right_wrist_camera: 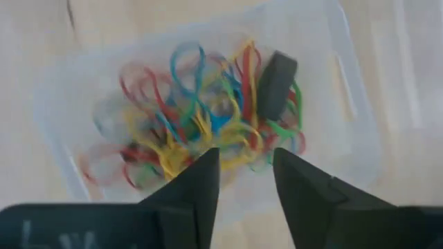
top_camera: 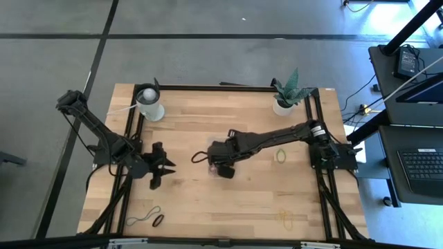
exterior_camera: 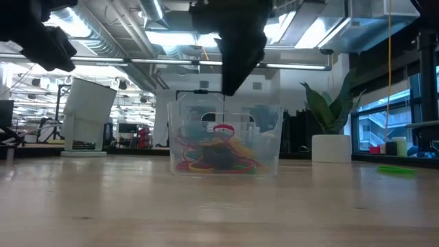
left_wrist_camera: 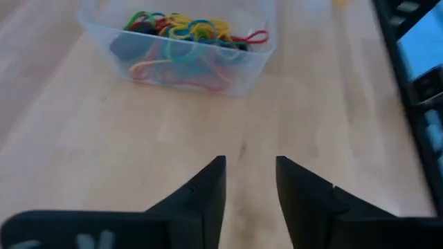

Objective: Pick and place rubber bands into bin
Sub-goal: Put the black rubber band into the transparent bin

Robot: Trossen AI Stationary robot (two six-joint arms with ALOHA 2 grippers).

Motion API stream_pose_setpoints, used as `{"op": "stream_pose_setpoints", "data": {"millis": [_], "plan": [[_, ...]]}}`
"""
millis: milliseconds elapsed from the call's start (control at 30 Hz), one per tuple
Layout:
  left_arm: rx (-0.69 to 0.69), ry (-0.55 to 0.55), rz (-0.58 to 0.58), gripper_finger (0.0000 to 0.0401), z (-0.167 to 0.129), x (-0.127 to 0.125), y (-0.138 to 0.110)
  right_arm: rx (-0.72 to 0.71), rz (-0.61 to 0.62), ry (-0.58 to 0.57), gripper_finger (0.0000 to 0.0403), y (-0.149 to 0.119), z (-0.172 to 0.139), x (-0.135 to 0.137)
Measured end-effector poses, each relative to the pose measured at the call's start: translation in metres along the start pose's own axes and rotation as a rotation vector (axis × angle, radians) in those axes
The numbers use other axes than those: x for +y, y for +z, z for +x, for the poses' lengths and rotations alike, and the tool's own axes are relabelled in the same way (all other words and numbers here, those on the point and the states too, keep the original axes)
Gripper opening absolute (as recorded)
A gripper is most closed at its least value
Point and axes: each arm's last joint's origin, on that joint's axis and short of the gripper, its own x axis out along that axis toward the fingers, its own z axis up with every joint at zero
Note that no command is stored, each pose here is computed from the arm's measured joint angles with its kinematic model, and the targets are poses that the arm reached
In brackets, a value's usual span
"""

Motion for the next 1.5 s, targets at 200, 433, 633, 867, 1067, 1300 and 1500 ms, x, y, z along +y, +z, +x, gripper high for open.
{"op": "stream_pose_setpoints", "data": {"millis": [200, 433, 633, 867, 1067, 1300, 1500], "plan": [[-0.038, 0.037, -0.005, 0.0112, 0.004, -0.018, 0.022, -0.007, -0.169, -0.001, 0.0165, -0.01, -0.022, -0.012], [0.141, 0.204, 0.061, 0.0093, 0.032, -0.045, 0.058, -0.155, -0.103, 0.048, 0.0159, -0.069, -0.054, -0.048], [0.361, 0.263, 0.035, 0.0096, 0.054, -0.071, 0.077, -0.219, 0.072, 0.099, 0.0159, -0.147, -0.076, -0.083], [0.558, 0.24, -0.157, 0.0093, 0.071, -0.108, 0.08, -0.297, 0.239, 0.149, 0.0159, -0.216, -0.084, -0.112], [0.611, 0.301, -0.462, 0.0093, 0.069, -0.132, 0.059, -0.308, 0.32, 0.169, 0.0159, -0.254, -0.07, -0.121], [0.675, 0.415, -0.786, 0.0093, 0.063, -0.155, 0.031, -0.282, 0.387, 0.17, 0.0159, -0.272, -0.055, -0.123], [0.822, 0.45, -0.79, 0.0093, 0.07, -0.17, 0.005, -0.269, 0.361, 0.161, 0.0159, -0.275, -0.05, -0.123]]}}
